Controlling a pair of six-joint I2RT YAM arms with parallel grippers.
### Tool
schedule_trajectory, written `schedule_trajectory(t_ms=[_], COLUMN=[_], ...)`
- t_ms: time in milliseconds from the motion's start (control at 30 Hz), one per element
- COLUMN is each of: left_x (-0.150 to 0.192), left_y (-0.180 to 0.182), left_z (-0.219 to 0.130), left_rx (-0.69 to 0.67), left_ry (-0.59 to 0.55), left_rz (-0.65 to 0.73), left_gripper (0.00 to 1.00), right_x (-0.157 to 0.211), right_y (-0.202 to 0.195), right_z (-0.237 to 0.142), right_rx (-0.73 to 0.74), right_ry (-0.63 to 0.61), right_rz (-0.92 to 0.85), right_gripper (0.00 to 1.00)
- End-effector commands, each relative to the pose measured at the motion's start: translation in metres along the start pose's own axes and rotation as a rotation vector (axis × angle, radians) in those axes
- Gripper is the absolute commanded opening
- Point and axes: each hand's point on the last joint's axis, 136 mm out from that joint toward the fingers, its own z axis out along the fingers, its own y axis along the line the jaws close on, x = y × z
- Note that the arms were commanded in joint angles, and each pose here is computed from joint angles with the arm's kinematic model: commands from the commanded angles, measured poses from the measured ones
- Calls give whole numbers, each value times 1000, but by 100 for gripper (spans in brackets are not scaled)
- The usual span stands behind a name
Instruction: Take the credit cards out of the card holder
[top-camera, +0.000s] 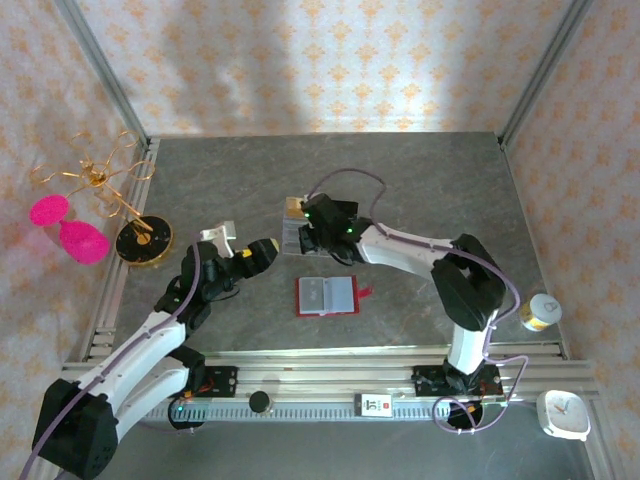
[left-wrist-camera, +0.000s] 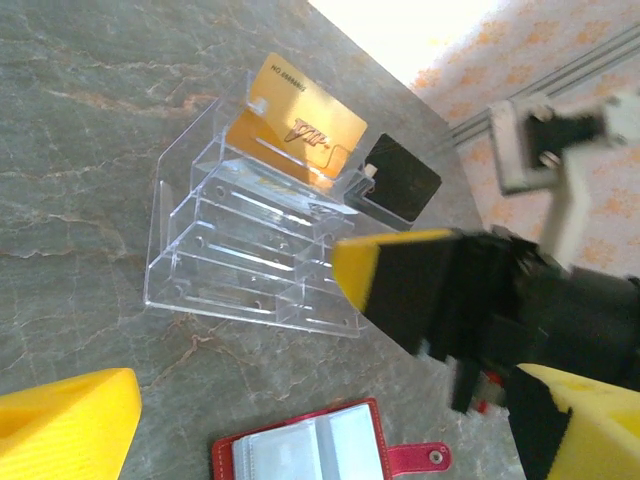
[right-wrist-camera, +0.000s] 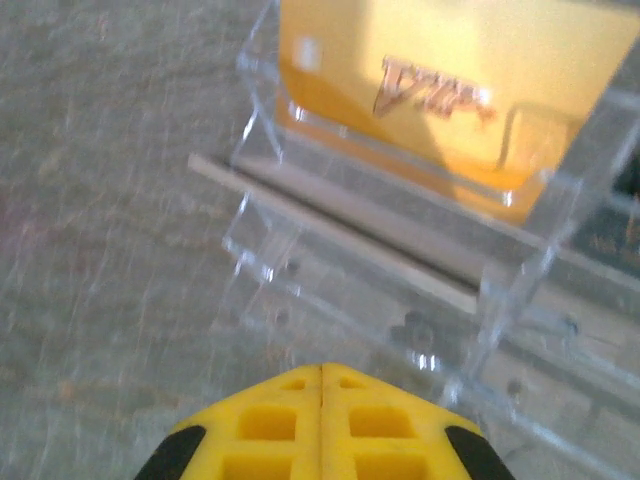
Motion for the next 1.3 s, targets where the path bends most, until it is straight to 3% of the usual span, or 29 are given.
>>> schedule_trajectory(t_ms=[0, 267, 467, 533, 633, 733, 933, 1033, 1267], left_x=[-10, -8, -7, -7, -6, -1, 21, 29, 39], left_y=[-9, -11, -14, -14, -13, -9, 4, 8, 12], left_z=[-8, -12, -17, -19, -21, -20, -11, -8, -4], left_rx=[25, 25, 37, 42, 50, 54, 70, 62, 38], left_ry=[-39, -29, -33, -38, -48, -42, 8, 29, 57], left_rz=[45, 61, 63, 59, 49, 29, -27, -33, -27], left_gripper=[95, 95, 96, 96, 96, 91, 85, 81, 76], right_x=[-25, -52, -69, -75, -74, -42, 71, 110, 134], right_y=[-8, -15, -11, -3, 8, 14, 8, 15, 24], right_z=[12, 33, 29, 16, -14, -30, -32, -30, -22], right_rx=[98, 216, 223, 195, 153, 97, 99, 92, 118], right_ry=[-39, -57, -84, -109, -163, -127, 37, 88, 109], right_rz=[25, -12, -8, -5, -2, 3, -53, -105, -165], right_gripper=[0, 0, 1, 8, 30, 41, 43, 44, 45])
